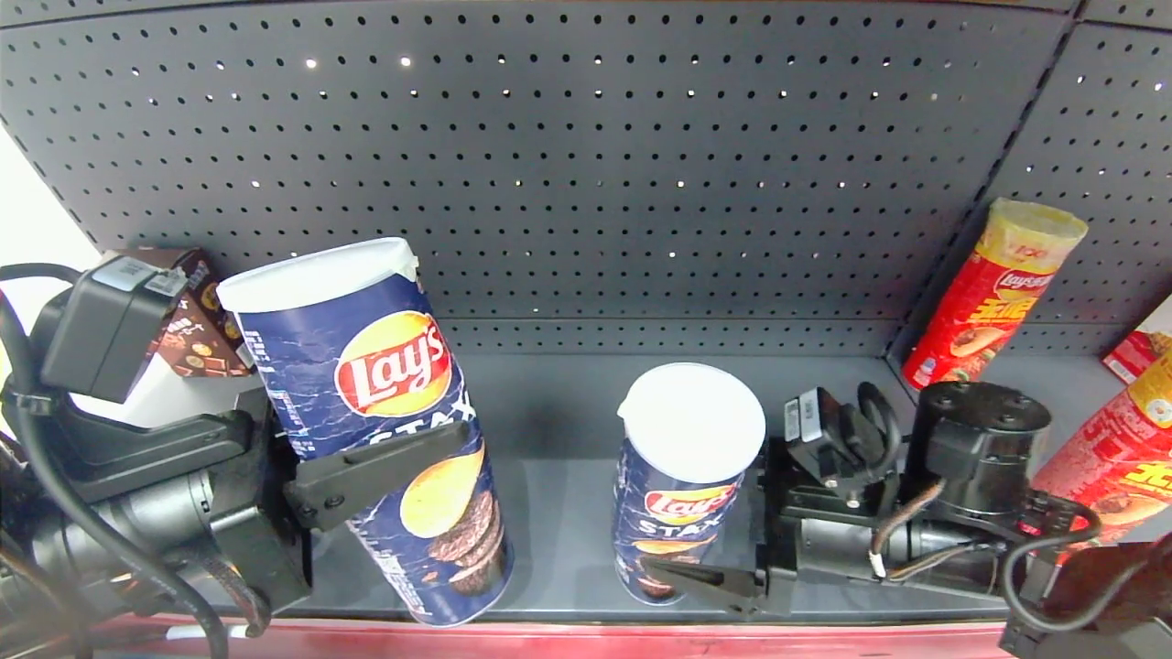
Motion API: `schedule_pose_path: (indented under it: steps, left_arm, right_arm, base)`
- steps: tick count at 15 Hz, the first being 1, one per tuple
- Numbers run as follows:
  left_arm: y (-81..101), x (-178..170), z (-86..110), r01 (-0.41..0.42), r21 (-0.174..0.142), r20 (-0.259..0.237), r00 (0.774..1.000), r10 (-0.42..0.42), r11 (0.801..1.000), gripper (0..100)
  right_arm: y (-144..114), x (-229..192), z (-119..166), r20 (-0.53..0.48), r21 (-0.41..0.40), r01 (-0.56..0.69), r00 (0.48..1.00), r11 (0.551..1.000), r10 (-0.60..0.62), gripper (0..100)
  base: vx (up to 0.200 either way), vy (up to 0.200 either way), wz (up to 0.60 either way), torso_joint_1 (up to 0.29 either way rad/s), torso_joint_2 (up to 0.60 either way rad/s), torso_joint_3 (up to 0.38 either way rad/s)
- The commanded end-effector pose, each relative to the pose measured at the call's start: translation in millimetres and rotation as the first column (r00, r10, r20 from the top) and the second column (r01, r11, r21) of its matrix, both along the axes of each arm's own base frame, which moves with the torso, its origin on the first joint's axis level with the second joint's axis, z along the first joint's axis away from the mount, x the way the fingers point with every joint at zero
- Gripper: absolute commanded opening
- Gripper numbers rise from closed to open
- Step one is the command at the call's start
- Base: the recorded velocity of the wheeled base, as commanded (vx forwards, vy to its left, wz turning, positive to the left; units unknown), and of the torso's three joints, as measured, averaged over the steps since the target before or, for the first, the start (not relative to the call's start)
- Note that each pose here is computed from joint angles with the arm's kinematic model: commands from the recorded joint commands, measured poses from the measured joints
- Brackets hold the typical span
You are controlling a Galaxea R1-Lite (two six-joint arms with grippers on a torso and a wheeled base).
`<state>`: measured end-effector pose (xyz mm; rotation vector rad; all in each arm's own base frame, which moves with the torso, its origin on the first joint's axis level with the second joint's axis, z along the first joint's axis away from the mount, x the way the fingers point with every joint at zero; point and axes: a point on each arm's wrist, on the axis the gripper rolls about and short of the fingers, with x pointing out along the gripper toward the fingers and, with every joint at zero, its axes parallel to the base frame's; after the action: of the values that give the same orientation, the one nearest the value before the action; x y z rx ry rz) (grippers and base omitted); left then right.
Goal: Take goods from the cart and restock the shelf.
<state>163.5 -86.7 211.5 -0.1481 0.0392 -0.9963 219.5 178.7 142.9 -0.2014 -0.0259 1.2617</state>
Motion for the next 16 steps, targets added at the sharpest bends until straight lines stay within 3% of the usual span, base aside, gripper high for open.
schedule_pose_path:
  steps: [1,7,11,16]
  left_arm:
    - [0.0,0,0.2,0.0,-0.001,0.001,1.0,0.0,1.0,0]
    - [-0.2,-1,0.4,0.003,0.0,0.005,1.0,-0.003,1.0,0]
    - [0.0,-2,2.2,0.005,-0.001,0.015,1.0,-0.005,1.0,0]
    - [-0.1,-3,3.0,0.008,-0.002,0.02,1.0,-0.008,1.0,0]
  right_arm:
    - [-27,-20,14,0.032,0.024,0.041,0.999,0.999,-0.042,100]
    - [-88,-94,21,0.085,0.073,0.17,0.981,0.983,-0.176,100]
    - [-128,-128,14,0.103,0.098,0.371,0.919,0.923,-0.381,100]
    - [-157,-181,-7,0.0,0.103,0.533,0.844,0.839,-0.536,100]
  base:
    - [0.0,0.0,0.0,0.0,0.0,0.0]
    - [0.0,0.0,0.0,0.0,0.0,0.0]
    - [0.0,0.0,0.0,0.0,0.0,0.0]
    - [0.0,0.0,0.0,0.0,0.0,0.0]
